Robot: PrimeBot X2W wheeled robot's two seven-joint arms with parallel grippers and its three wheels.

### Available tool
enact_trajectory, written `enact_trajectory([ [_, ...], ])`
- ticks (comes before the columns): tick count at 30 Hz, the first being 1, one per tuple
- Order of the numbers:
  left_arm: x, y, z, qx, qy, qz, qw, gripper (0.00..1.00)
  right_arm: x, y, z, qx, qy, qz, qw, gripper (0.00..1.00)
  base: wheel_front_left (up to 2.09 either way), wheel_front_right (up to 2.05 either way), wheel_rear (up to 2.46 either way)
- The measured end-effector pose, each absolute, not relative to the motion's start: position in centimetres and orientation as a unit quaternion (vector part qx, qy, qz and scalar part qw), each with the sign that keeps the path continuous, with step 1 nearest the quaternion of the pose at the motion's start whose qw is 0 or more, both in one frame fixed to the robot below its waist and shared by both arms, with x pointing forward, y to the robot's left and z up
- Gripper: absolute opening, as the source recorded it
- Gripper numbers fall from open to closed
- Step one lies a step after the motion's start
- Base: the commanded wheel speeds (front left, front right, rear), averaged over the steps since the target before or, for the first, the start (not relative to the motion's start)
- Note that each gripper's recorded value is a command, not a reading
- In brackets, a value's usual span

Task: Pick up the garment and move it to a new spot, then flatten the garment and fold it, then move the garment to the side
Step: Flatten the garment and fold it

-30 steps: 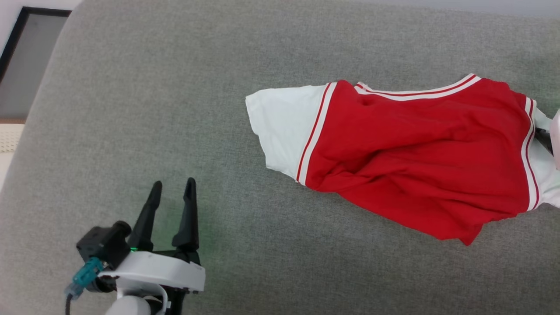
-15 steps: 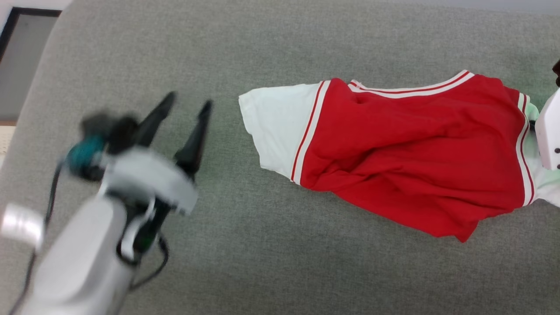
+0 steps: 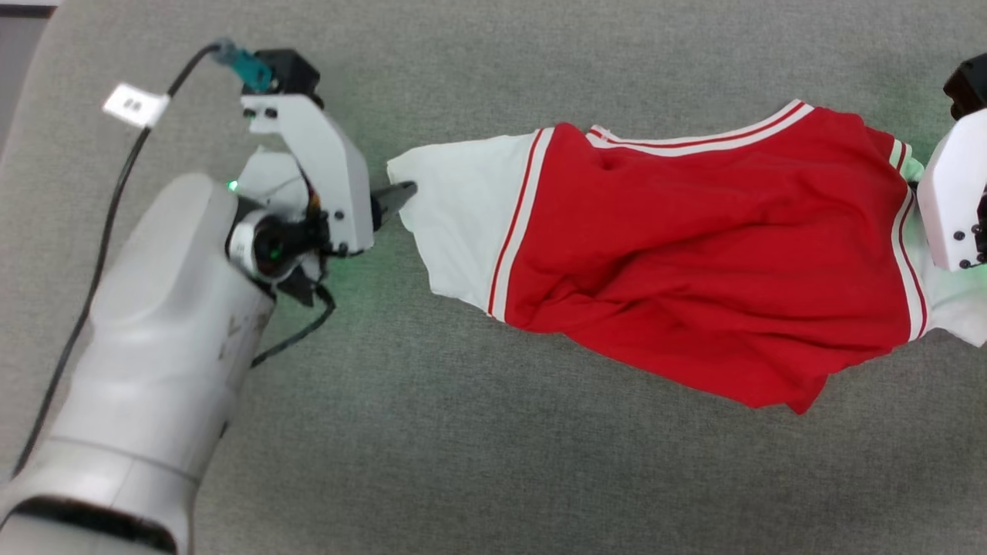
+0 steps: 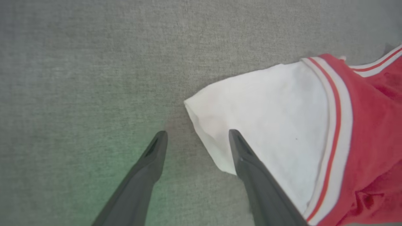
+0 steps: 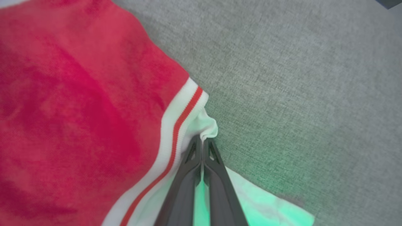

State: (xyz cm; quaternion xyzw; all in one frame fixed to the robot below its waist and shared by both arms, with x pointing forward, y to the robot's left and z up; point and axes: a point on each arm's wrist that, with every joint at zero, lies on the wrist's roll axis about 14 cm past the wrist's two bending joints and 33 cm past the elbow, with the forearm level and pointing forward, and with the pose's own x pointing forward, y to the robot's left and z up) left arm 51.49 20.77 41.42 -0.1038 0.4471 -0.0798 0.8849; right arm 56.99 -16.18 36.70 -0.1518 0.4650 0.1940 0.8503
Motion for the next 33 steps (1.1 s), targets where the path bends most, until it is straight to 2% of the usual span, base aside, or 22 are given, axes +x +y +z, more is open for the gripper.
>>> enact_trajectory([
  [8,52.3,19.1,39.9,-0.125,0.48,-0.092,0.863,1.0,57.3,-16.2,36.2,-0.155,0.466,0.197,0.848,0.0,0.0,0.0,0.0],
  [15,52.7,17.9,39.2,-0.13,0.486,-0.104,0.858,1.0,57.5,-16.1,36.0,-0.152,0.468,0.2,0.847,0.0,0.0,0.0,0.0],
  [16,52.7,17.8,39.2,-0.128,0.486,-0.104,0.858,0.6,57.5,-16.1,36.0,-0.153,0.468,0.2,0.847,0.0,0.0,0.0,0.0],
  [17,52.8,17.8,39.2,-0.128,0.485,-0.105,0.859,0.13,57.5,-16.1,36.0,-0.153,0.467,0.201,0.847,0.0,0.0,0.0,0.0],
  [18,52.8,17.6,39.1,-0.128,0.486,-0.106,0.858,0.0,57.5,-16.0,36.1,-0.151,0.466,0.201,0.848,0.0,0.0,0.0,0.0],
  [24,53.4,16.4,40.4,-0.139,0.443,-0.125,0.877,0.0,57.8,-15.5,37.2,-0.123,0.44,0.203,0.866,0.0,0.0,0.0,0.0],
  [29,55.6,17.4,44.6,-0.15,0.337,-0.113,0.922,0.0,58.2,-15.1,39.6,-0.107,0.393,0.204,0.89,0.0,0.0,0.0,0.0],
  [33,57.8,18.3,49.3,-0.153,0.231,-0.1,0.956,0.0,59.9,-14.9,43.9,-0.085,0.329,0.198,0.919,0.0,0.0,0.0,0.0],
])
